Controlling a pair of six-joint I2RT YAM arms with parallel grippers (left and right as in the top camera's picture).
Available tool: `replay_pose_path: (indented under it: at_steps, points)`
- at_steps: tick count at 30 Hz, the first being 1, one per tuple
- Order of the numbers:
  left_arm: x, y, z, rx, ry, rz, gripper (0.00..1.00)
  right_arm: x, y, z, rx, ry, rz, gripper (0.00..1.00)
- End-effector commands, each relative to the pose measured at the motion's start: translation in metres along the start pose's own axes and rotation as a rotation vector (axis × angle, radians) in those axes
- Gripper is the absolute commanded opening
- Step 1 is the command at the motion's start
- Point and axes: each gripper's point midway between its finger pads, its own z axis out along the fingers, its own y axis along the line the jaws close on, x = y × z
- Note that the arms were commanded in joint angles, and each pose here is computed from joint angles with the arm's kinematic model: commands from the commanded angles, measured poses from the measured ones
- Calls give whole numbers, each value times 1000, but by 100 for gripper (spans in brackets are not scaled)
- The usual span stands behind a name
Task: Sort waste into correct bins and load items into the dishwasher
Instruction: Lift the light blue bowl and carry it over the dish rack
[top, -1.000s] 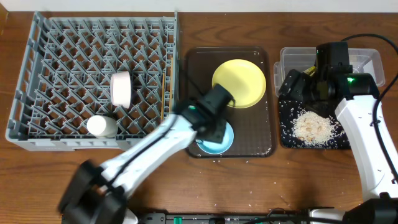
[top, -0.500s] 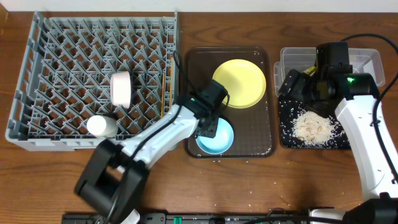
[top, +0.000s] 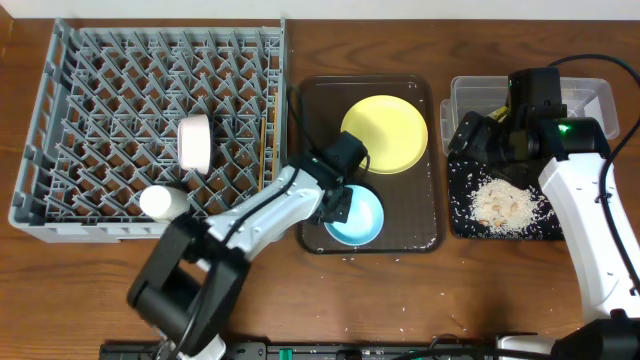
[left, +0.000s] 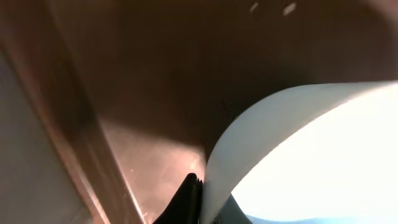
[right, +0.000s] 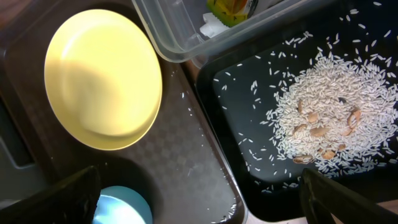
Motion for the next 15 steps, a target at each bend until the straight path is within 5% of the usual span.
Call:
replay_pose_path:
  at_steps: [1,8,15]
  points:
    - [-23,-6,-47,51,-134,24,7,-2,-1,-6,-9,-14,12,99]
    - [-44,71,-135,-114,-371,-98,8,-2,-1,-6,-9,-14,12,99]
    - [-20,228,-258,-729,-628,-310,7,-2,-1,-6,-9,-14,12,99]
